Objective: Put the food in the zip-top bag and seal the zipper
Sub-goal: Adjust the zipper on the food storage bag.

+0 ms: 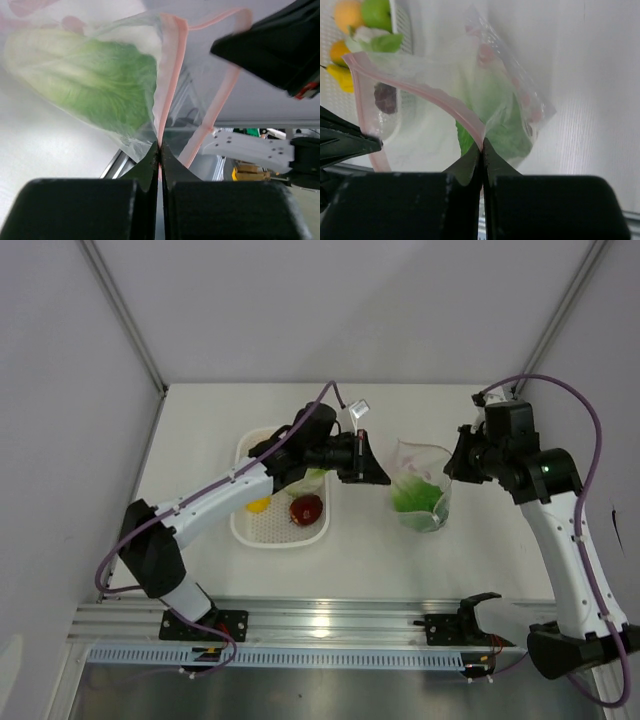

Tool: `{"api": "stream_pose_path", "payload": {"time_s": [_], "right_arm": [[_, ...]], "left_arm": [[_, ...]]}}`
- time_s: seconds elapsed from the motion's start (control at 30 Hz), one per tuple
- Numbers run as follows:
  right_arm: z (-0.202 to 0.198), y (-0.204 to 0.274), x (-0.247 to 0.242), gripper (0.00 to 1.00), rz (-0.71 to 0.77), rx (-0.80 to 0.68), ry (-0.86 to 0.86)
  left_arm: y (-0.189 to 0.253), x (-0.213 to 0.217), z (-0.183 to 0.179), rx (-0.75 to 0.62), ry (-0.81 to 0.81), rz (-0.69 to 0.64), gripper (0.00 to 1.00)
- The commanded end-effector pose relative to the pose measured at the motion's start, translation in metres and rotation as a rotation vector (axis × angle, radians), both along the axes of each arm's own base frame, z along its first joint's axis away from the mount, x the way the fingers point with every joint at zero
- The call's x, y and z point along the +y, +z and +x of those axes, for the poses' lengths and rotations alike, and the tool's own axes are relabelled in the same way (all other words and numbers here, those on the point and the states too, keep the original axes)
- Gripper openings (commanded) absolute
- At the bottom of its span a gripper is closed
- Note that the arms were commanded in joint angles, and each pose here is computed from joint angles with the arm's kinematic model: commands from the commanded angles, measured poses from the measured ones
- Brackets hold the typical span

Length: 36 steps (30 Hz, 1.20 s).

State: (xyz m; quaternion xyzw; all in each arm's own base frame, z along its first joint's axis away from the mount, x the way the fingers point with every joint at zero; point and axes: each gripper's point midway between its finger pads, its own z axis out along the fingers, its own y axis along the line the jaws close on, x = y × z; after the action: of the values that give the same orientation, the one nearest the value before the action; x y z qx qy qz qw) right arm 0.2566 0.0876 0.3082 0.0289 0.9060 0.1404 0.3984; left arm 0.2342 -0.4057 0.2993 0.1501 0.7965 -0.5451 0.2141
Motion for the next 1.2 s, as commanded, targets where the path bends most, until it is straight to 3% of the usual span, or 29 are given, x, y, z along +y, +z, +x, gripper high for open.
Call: {"api": "stream_pose_path", "payload": {"time_s": [0.0, 0.07, 0.13, 0.23, 0.3, 0.43, 0.53, 0.63, 0.7, 0.73, 0.83, 0.97, 1.03, 1.07, 1.17], "right_arm": [[0.004, 0.000, 0.004, 0.00, 0.009, 0.022, 0.015], [0.004, 0.033, -0.003, 0.00, 0.000, -0.066, -0.013], [0.002, 0.037, -0.002, 0.00, 0.012, -0.079, -0.009], [0.002, -0.009, 0.004, 0.00, 0.026, 0.021, 0.005], [-0.004, -0.028, 0.007, 0.00, 0.019, 0.097, 0.022], [-0.015, 0.025, -0.008, 0.00, 0.008, -0.072, -0.022], [-0.016, 0.025, -0.007, 0.00, 0.010, -0.073, -0.012], [-0.004, -0.023, 0.005, 0.00, 0.016, 0.056, 0.016], [-0.009, -0.029, 0.004, 0.00, -0.005, 0.107, 0.008], [-0.009, -0.020, 0.002, 0.00, -0.016, 0.076, 0.001], [-0.015, 0.042, -0.004, 0.00, -0.004, -0.118, -0.020], [-0.010, 0.012, 0.003, 0.00, -0.001, -0.057, -0.005], [-0.010, -0.037, 0.009, 0.00, -0.015, 0.081, 0.020], [-0.014, -0.044, 0.005, 0.00, -0.037, 0.127, 0.006], [-0.014, 0.004, 0.001, 0.00, -0.056, -0.016, -0.018]], "left_arm": [[0.001, 0.000, -0.014, -0.028, -0.039, -0.005, 0.01], [0.025, 0.003, -0.010, -0.101, -0.011, -0.007, 0.00], [0.024, 0.005, -0.004, -0.135, 0.017, 0.017, 0.01], [-0.035, 0.000, 0.005, -0.013, -0.004, 0.129, 0.01], [-0.035, -0.001, 0.002, 0.016, -0.044, 0.156, 0.00], [0.047, 0.018, -0.011, -0.242, 0.056, 0.023, 0.00], [0.038, 0.013, -0.010, -0.207, 0.039, 0.010, 0.01], [-0.026, -0.007, -0.001, -0.015, -0.064, 0.165, 0.00], [-0.019, -0.008, -0.017, -0.041, -0.069, 0.125, 0.01], [0.013, -0.013, -0.016, -0.145, -0.043, 0.020, 0.01], [0.047, -0.006, -0.023, -0.246, -0.008, -0.034, 0.01], [-0.023, -0.025, -0.008, -0.055, -0.101, 0.141, 0.01], [-0.033, -0.027, -0.004, 0.002, -0.110, 0.135, 0.01], [-0.017, -0.028, -0.005, -0.053, -0.093, 0.082, 0.01], [0.055, -0.011, -0.015, -0.239, 0.001, -0.054, 0.01]]}}
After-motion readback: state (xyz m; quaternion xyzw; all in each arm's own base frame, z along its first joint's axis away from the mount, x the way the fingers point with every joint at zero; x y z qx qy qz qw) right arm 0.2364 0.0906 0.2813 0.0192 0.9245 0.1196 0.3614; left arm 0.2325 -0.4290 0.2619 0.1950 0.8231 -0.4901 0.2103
